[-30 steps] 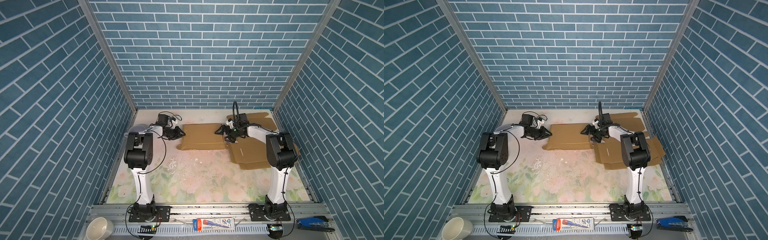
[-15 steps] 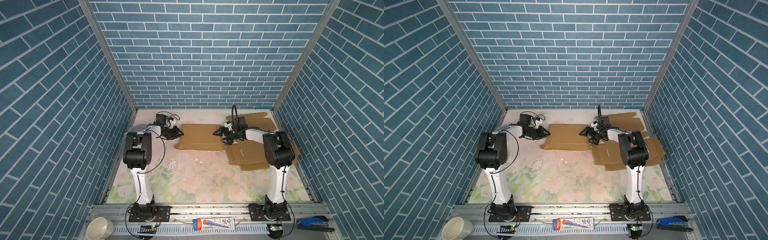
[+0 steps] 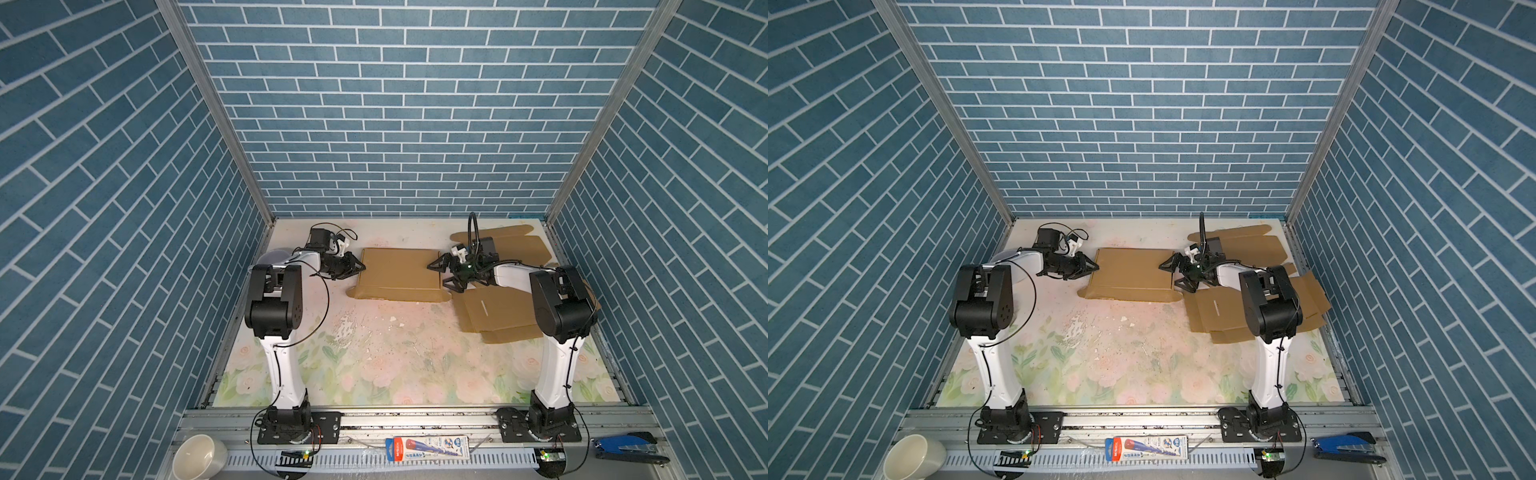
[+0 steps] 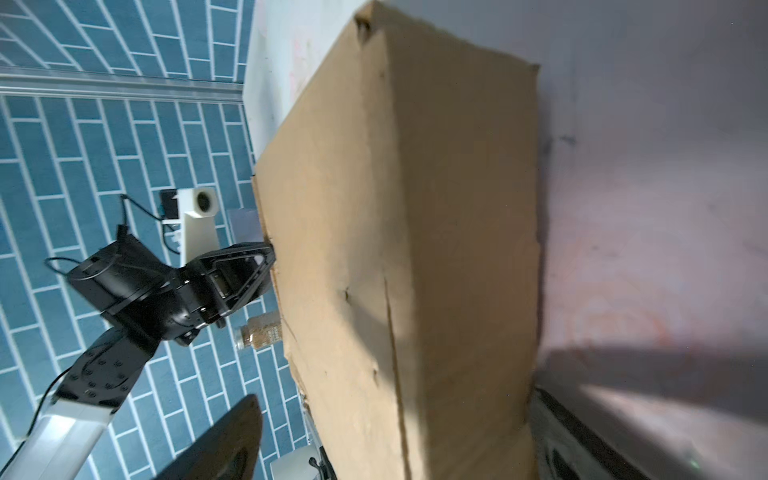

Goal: Fold the paper box

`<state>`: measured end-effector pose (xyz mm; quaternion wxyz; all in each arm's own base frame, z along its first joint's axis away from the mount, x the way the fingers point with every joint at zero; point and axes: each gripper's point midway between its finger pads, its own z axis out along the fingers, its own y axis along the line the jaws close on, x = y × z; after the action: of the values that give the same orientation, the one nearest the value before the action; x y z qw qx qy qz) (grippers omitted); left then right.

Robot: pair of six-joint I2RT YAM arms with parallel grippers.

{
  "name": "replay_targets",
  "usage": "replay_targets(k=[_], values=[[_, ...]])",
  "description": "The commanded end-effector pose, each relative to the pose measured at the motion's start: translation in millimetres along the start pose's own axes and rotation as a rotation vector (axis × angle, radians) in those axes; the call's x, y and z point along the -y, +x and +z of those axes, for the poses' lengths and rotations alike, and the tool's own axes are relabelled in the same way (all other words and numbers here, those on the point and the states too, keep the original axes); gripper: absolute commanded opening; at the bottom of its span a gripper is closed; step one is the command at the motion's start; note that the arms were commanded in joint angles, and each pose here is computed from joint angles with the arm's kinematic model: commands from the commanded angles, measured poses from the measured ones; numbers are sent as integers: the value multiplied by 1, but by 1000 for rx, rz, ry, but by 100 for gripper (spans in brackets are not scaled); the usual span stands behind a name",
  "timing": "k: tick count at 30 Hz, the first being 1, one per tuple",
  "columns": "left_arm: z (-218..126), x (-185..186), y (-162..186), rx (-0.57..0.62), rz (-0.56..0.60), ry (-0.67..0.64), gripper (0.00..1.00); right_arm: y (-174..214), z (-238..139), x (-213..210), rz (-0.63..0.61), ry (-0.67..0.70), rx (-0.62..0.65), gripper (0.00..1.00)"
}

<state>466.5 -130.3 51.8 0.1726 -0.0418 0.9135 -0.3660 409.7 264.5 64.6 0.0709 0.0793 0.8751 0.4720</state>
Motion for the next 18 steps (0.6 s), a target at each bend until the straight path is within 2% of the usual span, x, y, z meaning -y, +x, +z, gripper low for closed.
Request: replay_targets(k=[1,7,18], values=[[14,-62,61,-169,-127,-219,27,6,-10,16,1,124,14,99],[12,-64,61,-173,-137,-217,26,16,-4,22,18,122,-11,99],[8,-69,66,-188,-139,-239,23,30,14,2,10,8,-67,99]])
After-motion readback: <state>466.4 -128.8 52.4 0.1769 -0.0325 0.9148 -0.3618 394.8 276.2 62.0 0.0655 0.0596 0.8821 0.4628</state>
